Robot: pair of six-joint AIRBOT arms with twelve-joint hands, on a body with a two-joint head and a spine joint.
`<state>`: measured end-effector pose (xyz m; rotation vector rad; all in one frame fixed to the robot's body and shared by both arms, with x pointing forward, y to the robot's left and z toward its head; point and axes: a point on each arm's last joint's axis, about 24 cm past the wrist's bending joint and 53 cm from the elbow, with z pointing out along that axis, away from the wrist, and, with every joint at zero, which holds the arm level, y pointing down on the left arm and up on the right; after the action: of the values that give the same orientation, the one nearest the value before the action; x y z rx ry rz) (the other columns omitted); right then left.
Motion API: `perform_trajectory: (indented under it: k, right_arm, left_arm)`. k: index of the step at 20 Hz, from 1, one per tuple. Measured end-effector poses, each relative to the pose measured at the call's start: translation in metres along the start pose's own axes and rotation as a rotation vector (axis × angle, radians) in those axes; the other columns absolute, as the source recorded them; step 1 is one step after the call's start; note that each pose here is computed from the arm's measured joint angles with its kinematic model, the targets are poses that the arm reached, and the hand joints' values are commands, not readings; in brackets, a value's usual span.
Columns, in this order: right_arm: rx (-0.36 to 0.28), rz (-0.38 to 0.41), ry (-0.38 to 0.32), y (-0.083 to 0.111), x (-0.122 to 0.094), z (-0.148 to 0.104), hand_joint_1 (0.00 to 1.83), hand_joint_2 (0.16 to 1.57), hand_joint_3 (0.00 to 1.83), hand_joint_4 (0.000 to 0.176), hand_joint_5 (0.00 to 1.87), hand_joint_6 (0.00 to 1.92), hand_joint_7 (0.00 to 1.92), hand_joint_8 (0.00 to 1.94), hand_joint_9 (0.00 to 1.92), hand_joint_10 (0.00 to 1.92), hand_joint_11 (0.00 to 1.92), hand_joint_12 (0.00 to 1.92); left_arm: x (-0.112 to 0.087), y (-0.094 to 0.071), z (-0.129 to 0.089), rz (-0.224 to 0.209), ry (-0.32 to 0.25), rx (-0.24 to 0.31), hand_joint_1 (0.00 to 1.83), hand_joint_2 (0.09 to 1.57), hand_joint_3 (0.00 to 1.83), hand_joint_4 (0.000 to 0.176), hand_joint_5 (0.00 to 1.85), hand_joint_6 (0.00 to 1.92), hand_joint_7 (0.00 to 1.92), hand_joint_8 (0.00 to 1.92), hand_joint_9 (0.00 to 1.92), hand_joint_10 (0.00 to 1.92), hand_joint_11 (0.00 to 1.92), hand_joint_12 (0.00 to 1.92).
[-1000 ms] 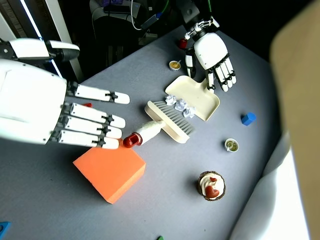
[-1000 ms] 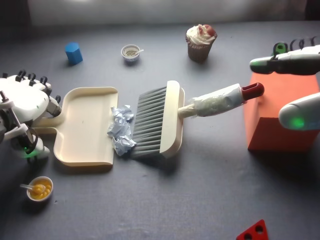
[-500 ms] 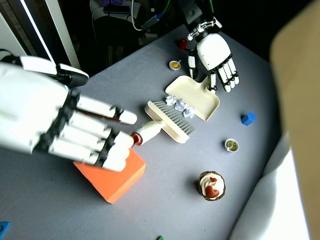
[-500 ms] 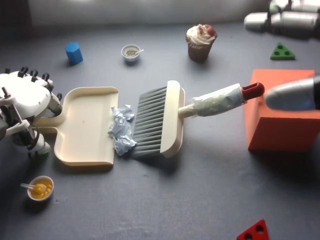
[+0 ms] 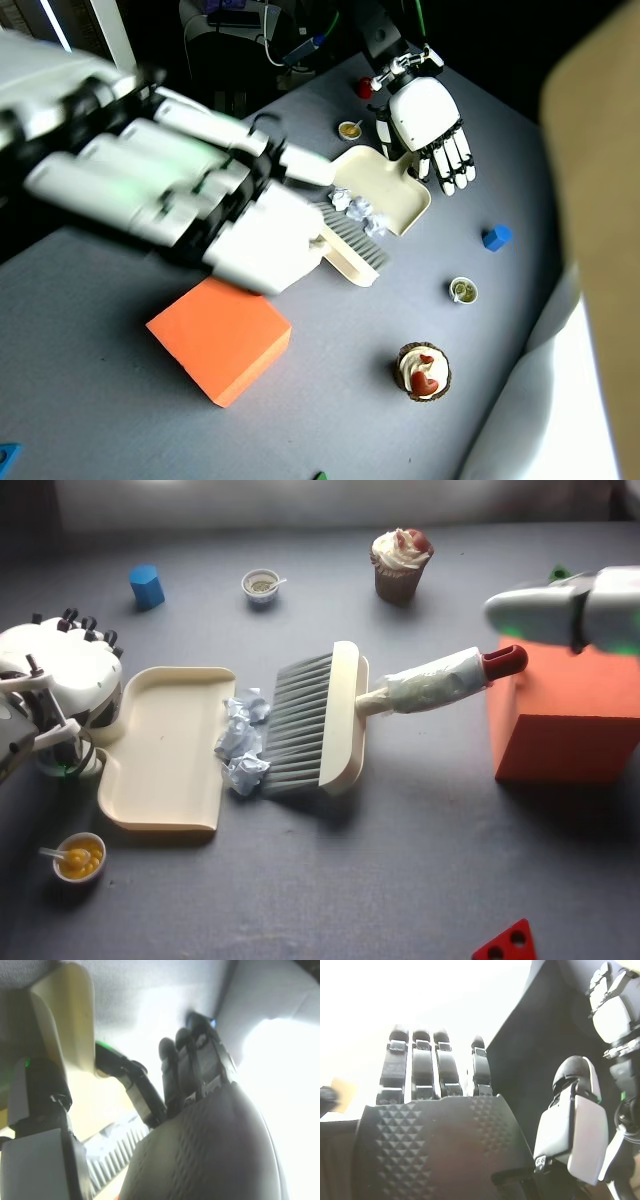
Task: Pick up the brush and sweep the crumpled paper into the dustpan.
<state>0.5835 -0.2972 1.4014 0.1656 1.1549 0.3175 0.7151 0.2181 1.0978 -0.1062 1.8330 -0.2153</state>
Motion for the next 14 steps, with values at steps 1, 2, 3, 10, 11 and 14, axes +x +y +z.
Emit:
perform_trajectory:
  k: [1,2,3,10,11,14]
  right_arm:
    - [-0.009,-0.014,-0.007,0.009,0.001,-0.001,0.0,0.93,0.0,0.0,0.05,0.0,0.06,0.0,0.07,0.0,0.05,0.0]
    - [-0.015,-0.025,-0.015,0.016,0.001,-0.002,0.0,0.94,0.0,0.0,0.03,0.0,0.05,0.0,0.07,0.0,0.04,0.0]
    - [-0.018,-0.031,-0.018,0.022,0.003,-0.003,0.0,0.94,0.0,0.0,0.06,0.01,0.07,0.01,0.09,0.01,0.06,0.01]
    - [0.091,-0.062,-0.033,0.023,0.022,-0.002,0.78,0.97,0.0,0.0,0.03,0.01,0.05,0.01,0.09,0.02,0.16,0.05]
    - [0.101,-0.057,-0.04,0.024,0.022,-0.003,0.86,0.98,0.0,0.0,0.05,0.01,0.07,0.01,0.12,0.01,0.19,0.06]
    - [0.126,-0.071,-0.07,0.03,0.026,-0.004,1.0,1.05,0.0,0.0,0.14,0.01,0.18,0.02,0.21,0.01,0.26,0.07]
  left_arm:
    - [-0.001,0.0,0.001,0.003,-0.003,0.0,1.13,1.07,0.0,0.0,1.09,0.8,0.33,0.01,0.24,0.01,0.22,0.16]
    - [-0.001,0.001,0.001,0.005,-0.004,-0.001,1.12,1.07,0.0,0.0,1.09,0.79,0.36,0.01,0.26,0.01,0.25,0.17]
    - [-0.002,0.001,0.002,0.008,-0.007,0.001,1.13,1.07,0.0,0.0,1.1,0.78,0.36,0.01,0.26,0.0,0.24,0.16]
    - [-0.01,0.0,0.011,0.008,-0.018,0.007,1.09,1.09,0.0,0.022,1.04,0.88,0.31,0.0,0.22,0.0,0.14,0.11]
    - [-0.012,-0.003,0.011,0.004,-0.018,0.015,1.1,1.08,0.0,0.025,1.08,0.82,0.34,0.01,0.25,0.0,0.17,0.12]
    - [-0.026,-0.008,0.018,0.01,-0.045,0.03,1.1,1.08,0.0,0.01,1.07,0.84,0.34,0.0,0.24,0.0,0.17,0.12]
